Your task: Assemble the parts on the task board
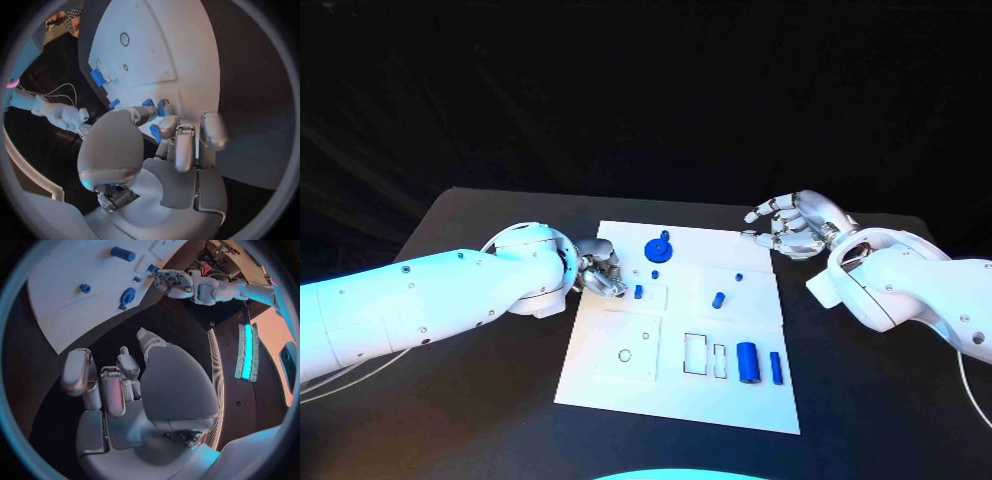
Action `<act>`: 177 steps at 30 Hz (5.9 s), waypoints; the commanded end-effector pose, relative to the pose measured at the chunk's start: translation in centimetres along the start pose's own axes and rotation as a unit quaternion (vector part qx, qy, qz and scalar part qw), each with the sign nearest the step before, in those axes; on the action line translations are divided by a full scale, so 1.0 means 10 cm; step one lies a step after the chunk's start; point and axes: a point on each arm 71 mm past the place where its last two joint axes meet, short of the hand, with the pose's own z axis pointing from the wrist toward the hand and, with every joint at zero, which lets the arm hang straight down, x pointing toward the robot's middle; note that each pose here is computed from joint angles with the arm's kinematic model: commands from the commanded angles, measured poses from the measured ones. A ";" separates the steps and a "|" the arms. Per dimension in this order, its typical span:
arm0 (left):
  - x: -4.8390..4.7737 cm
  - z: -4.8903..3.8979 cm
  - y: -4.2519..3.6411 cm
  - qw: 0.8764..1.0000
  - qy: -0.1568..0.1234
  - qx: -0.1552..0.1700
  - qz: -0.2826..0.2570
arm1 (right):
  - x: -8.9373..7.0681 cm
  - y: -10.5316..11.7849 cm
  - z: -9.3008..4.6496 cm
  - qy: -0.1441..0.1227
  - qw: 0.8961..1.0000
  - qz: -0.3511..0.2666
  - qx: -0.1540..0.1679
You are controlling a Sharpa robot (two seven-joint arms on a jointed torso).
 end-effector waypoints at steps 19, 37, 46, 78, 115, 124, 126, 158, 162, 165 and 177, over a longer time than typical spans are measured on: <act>0.030 -0.008 0.054 1.000 0.019 -0.016 -0.012 | 0.01 -0.01 0.00 0.008 1.000 -0.001 -0.002; 0.046 -0.002 0.071 0.999 0.031 -0.023 -0.013 | 0.01 -0.01 -0.01 0.009 1.000 -0.001 -0.001; 0.046 0.011 0.060 0.999 0.030 -0.023 -0.025 | 0.01 -0.02 -0.01 0.009 1.000 -0.002 -0.001; 0.059 0.082 0.025 0.998 0.039 -0.035 -0.033 | 0.01 -0.01 -0.01 0.009 1.000 -0.001 -0.002; 0.038 0.095 0.119 0.997 0.041 -0.054 -0.028 | -0.02 -0.03 -0.03 0.003 1.000 -0.002 -0.001; 0.035 0.099 0.121 0.997 0.039 -0.056 -0.027 | -0.02 -0.03 -0.03 0.004 1.000 -0.002 0.000; 0.034 0.100 0.121 0.997 0.038 -0.056 -0.027 | -0.02 -0.03 -0.03 0.004 1.000 -0.002 0.000; 0.016 0.110 0.171 0.997 0.034 -0.066 -0.030 | -0.02 -0.04 -0.03 0.003 1.000 -0.003 0.000; 0.017 0.108 0.166 0.997 0.034 -0.065 -0.030 | -0.02 -0.04 -0.03 0.003 1.000 -0.003 0.000; 0.017 0.105 0.159 0.997 0.033 -0.063 -0.031 | -0.02 -0.04 -0.03 0.003 1.000 -0.003 0.000; -0.021 0.081 0.104 0.998 0.028 -0.051 -0.038 | -0.02 -0.04 -0.03 0.004 1.000 -0.003 0.000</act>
